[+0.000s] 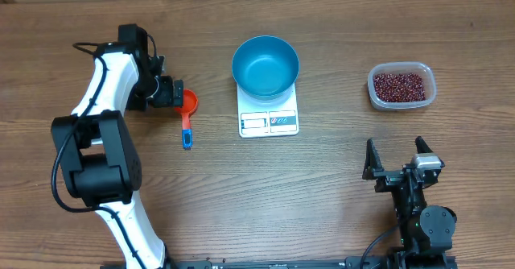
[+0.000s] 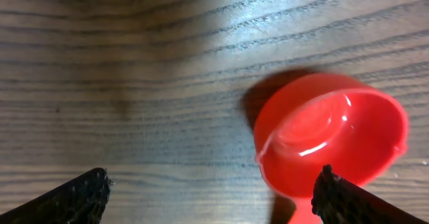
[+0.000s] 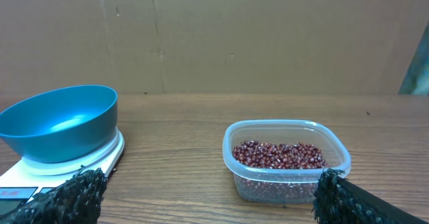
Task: Scoop item into bowl and weigh 150g on scale
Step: 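Lower the left gripper and grasp the red scoop's cup rim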
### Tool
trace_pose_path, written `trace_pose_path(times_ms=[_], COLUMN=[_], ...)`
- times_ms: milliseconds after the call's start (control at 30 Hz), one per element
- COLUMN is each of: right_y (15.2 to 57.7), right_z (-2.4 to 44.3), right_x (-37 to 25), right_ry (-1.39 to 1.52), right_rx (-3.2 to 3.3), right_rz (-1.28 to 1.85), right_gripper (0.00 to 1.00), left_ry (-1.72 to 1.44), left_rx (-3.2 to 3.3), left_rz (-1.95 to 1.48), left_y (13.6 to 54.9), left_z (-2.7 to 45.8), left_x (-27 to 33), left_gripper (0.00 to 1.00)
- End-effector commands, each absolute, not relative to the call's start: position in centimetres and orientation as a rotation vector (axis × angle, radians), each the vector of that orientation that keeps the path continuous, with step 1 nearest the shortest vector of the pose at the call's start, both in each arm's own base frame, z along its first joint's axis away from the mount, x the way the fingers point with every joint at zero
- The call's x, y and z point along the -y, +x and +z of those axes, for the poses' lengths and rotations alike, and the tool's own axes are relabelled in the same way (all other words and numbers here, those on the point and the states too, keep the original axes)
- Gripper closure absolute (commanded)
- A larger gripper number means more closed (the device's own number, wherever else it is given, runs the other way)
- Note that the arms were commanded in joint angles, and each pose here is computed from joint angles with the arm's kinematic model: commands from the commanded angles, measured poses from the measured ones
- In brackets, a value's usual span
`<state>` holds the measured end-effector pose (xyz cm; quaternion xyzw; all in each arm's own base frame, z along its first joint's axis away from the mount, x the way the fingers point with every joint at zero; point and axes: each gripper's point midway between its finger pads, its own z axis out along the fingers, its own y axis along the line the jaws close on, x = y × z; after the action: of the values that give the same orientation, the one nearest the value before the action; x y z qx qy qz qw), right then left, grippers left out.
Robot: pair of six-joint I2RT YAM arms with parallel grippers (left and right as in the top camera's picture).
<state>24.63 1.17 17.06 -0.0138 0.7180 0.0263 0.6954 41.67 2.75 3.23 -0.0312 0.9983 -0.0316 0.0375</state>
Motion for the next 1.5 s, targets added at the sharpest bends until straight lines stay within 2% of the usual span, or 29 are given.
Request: trace_pose_path(times_ms=[0, 233, 633, 933, 1467], right_y=[24.6, 24.6, 24.6, 24.6, 24.6], right_z=[16.9, 16.9, 16.9, 16.9, 16.9], right_x=[-0.9, -0.9, -0.9, -0.9, -0.9], right_ry=[-0.021, -0.021, -0.021, -0.021, -0.021], right_rx=[-1.597, -1.597, -1.597, -1.597, -1.597], right_rz=[0.047, 0.047, 0.047, 0.047, 0.047], right_gripper=[0.00, 0.00, 0.00, 0.00, 0.00], left_ry=[-0.109, -0.123, -0.086, -0.098, -0.011], left_rx=[-3.033, -2.987, -3.017, -3.012, -3.019], left_rz=[-0.104, -0.092, -0.090, 0.038, 0.113], left_y=[42.7, 43.9, 43.2, 43.3, 43.7], left_z=[3.3, 3.4, 3.3, 3.2, 2.2], left_x=[-2.9, -3.1, -2.8, -4.2, -2.8], left_gripper=[0.00, 0.00, 0.00, 0.00, 0.00])
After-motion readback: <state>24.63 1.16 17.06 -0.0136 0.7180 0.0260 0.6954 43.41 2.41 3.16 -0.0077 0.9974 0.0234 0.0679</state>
